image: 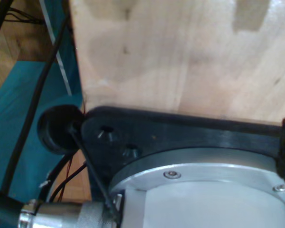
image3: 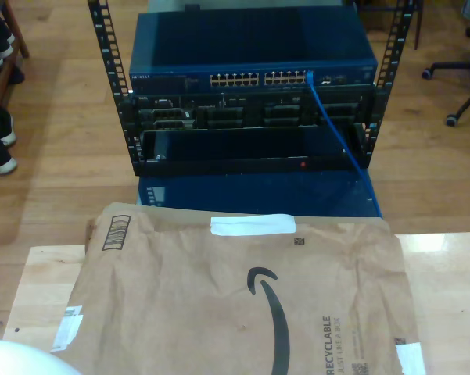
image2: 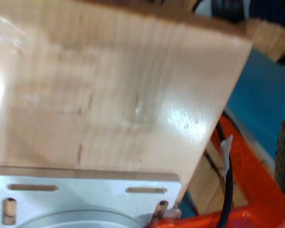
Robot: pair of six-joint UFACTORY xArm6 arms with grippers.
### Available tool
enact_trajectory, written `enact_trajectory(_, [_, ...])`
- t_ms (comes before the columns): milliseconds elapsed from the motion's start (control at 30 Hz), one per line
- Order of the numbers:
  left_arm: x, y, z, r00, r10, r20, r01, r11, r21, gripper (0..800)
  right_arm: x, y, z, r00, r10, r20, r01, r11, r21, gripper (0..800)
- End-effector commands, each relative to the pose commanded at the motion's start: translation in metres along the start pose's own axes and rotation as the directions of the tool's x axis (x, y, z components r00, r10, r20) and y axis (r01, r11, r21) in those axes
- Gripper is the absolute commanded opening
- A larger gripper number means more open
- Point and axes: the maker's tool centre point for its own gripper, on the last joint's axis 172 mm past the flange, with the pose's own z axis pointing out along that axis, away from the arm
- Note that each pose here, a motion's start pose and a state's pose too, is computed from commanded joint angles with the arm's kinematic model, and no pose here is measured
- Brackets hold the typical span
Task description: Grab the cable and plug it in
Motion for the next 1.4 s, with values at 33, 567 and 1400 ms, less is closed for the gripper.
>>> enact_trajectory(33, [0.000, 0.000, 0.000, 1.000, 0.000, 0.002, 0.000, 1.000, 0.000, 800, 0.000, -0.002, 0.005, 1.000, -0.001, 0.003, 0.001, 1.000, 0.004, 797])
enact_trajectory(567, [0.000, 0.000, 0.000, 1.000, 0.000, 0.000, 0.000, 1.000, 0.000, 800, -0.001, -0.014, 0.026, 1.000, -0.001, 0.018, 0.000, 0.999, 0.037, 797])
enact_trajectory(1400, [0.000, 0.000, 0.000, 1.000, 0.000, 0.000, 0.000, 1.000, 0.000, 800, -0.001, -0.014, 0.026, 1.000, 0.001, 0.019, -0.001, 0.999, 0.037, 797])
